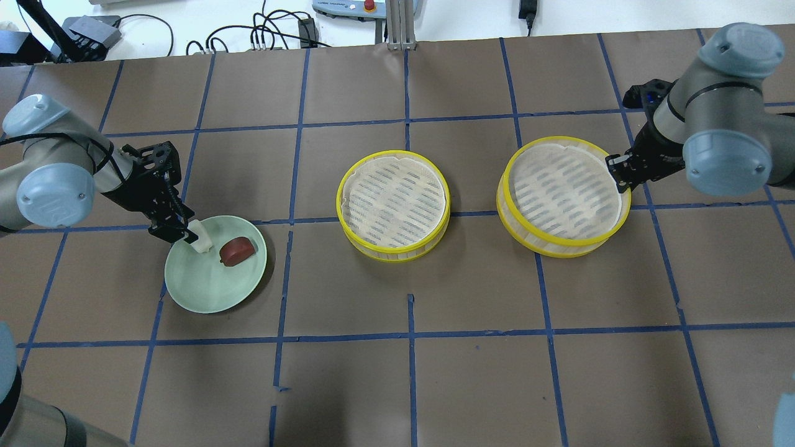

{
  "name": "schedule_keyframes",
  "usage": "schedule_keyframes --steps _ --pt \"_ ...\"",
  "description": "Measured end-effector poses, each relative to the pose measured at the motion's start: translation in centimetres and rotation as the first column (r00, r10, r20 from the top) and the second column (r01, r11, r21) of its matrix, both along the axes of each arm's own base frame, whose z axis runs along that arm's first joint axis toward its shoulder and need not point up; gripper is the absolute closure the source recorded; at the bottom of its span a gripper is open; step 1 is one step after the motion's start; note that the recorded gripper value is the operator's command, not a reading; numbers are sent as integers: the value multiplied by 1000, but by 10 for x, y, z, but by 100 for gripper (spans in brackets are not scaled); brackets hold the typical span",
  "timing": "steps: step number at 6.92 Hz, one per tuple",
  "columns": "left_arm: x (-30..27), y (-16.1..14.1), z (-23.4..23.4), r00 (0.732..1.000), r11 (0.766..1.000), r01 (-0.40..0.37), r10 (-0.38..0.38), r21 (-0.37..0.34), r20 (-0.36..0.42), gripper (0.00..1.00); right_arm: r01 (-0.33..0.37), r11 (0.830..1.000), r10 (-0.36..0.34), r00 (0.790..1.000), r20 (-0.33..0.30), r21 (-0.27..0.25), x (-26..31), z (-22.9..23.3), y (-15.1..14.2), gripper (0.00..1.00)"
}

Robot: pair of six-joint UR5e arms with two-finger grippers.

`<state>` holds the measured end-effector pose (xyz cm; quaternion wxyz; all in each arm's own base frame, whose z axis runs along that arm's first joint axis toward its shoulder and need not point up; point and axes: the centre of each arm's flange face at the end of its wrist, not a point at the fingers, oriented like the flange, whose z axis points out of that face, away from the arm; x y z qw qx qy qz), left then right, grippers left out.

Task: Stack buns with steamer

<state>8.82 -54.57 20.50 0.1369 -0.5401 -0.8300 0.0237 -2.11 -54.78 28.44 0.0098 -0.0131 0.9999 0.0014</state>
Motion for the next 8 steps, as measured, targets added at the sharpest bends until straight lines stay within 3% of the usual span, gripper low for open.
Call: schedule_keyframes --steps 1,3,4,5,6,7,8 --pt "-4 0 3 1000 1000 4 -4 -3 1 84 0 1000 0 1000 3 7 3 21 6 97" --pt "-14 -2 8 1000 1000 13 -13 -7 6 85 -2 1000 2 1000 13 1 11 52 19 97" --pt "-18 1 16 999 999 -31 31 9 8 85 2 1000 -2 1000 29 2 16 62 22 97" --pt "-26 6 31 990 988 -144 143 48 6 85 5 1000 -5 999 35 1 18 77 23 97" --pt "-40 12 46 962 958 -269 272 97 -17 85 5 1000 -5 999 36 -6 20 98 26 97" --pt "-61 15 57 917 911 -379 393 161 -68 85 5 1000 -5 999 36 -11 23 118 29 96" --pt "-91 13 64 855 852 -470 504 229 -122 85 9 1000 -9 999 34 -20 24 122 25 96"
